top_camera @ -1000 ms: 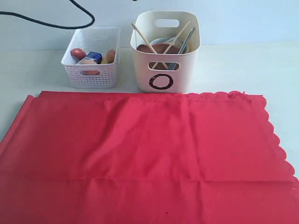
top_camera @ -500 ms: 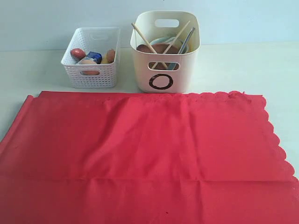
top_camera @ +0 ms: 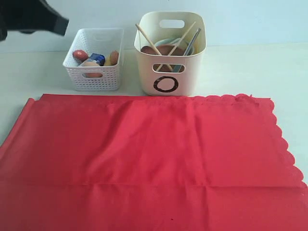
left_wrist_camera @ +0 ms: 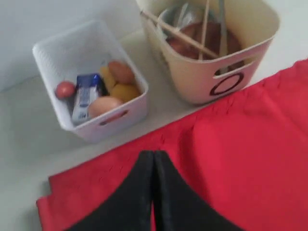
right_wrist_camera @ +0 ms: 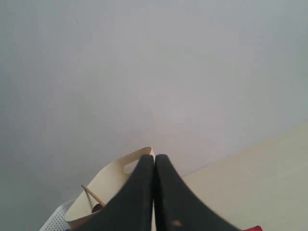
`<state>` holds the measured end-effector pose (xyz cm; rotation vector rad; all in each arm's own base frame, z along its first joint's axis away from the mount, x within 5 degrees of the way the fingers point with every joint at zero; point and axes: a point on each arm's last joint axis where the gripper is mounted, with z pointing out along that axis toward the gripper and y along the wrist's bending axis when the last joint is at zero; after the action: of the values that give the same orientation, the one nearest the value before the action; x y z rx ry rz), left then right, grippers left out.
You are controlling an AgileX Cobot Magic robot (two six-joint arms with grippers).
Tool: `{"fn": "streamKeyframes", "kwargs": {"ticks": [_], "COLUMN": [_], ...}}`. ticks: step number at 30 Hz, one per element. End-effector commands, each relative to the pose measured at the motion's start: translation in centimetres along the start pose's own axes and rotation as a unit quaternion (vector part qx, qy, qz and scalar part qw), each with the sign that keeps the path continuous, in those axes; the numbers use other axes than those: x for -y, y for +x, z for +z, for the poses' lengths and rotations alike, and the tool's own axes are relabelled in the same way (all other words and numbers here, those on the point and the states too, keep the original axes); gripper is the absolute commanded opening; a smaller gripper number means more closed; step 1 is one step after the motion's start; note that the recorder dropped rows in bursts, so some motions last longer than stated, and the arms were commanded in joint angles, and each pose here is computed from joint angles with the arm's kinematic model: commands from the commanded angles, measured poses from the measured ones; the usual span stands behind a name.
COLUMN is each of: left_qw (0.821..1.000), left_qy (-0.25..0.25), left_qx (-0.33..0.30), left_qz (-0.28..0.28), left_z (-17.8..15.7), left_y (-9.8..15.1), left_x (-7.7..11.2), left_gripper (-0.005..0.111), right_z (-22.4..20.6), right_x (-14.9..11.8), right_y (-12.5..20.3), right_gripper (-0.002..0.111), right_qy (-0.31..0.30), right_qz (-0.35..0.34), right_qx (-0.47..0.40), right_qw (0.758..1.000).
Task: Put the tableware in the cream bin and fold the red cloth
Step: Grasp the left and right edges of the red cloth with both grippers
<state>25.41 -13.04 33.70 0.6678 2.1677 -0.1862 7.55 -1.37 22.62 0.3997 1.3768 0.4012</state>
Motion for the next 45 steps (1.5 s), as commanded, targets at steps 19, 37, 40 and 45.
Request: {"fn": "streamKeyframes", "kwargs": {"ticks": [19, 37, 40, 45], "left_qw": [0.98, 0.932, 0.924, 0.916], "left_qy": [-0.098, -0.098, -0.102, -0.098], "left_qx": [-0.145, -0.298, -0.303, -0.317], "left_qz": [-0.1, -0.184, -0.209, -0.224], "left_z": [5.1, 13.8, 14.7, 15.6], "left_y": [9.7, 17.9, 18.7, 19.7], "left_x": [-7.3, -9.5, -9.4, -9.2], "left_gripper": [0.001, 0.068, 0.068, 0.065], "right_z": [0.0, -0.1, -0.1, -0.1], "right_x": [0.0, -0.5, -0.6, -0.7], "right_y": [0.0, 0.6, 0.7, 0.7], "right_gripper": [0.0, 0.0, 0.0, 0.0], "right_qy": [-0.004, -0.029, -0.032, -0.042], "right_qz": [0.083, 0.051, 0.051, 0.04], "right_qx": [0.003, -0.031, -0.034, -0.034], "right_qw": [0.997, 0.998, 0.998, 0.998]}}
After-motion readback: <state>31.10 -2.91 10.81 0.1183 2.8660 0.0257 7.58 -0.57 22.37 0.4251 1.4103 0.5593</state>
